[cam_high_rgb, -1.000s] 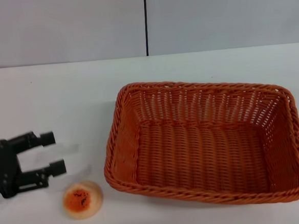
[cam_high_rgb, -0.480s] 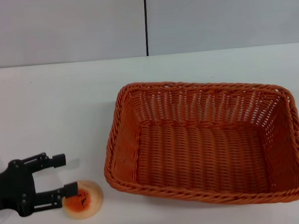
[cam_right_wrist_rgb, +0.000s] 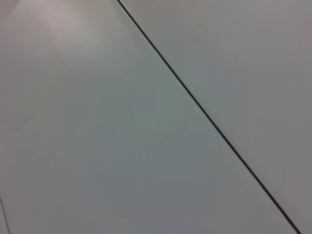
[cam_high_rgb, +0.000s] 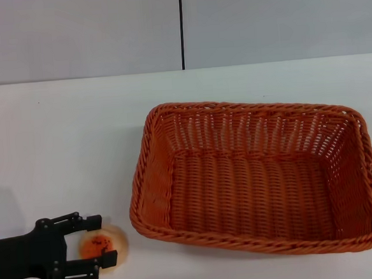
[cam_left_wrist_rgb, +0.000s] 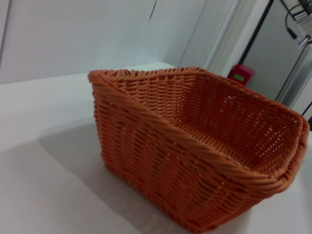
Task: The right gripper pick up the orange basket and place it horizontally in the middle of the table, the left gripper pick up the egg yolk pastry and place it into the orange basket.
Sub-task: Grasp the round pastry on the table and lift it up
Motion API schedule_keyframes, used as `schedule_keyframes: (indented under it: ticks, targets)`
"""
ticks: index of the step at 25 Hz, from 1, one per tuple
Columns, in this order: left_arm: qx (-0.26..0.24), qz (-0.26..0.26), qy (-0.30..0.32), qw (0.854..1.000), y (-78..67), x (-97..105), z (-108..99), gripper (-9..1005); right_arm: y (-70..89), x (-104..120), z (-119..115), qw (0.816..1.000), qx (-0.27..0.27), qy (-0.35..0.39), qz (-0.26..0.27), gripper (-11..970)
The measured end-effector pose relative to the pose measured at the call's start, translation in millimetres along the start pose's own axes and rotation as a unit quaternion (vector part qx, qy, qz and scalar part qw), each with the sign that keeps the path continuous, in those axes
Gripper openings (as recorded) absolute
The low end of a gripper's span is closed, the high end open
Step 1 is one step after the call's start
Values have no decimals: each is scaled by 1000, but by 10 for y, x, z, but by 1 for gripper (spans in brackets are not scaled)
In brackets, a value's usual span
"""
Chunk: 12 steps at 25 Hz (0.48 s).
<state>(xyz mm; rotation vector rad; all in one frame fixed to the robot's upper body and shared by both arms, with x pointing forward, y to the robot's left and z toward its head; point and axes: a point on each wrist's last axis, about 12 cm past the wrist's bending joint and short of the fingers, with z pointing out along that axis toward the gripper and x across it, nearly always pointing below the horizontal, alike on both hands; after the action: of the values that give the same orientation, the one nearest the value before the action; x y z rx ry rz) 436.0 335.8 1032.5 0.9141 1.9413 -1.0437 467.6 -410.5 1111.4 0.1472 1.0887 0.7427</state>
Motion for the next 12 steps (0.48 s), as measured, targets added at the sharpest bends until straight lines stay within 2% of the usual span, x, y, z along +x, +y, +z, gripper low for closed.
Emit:
schedule_keyframes:
  ticks: [12]
  targets:
    - [-8, 9, 1, 1000, -6, 29, 138, 798, 18, 2, -30, 1000, -2, -4, 1, 586]
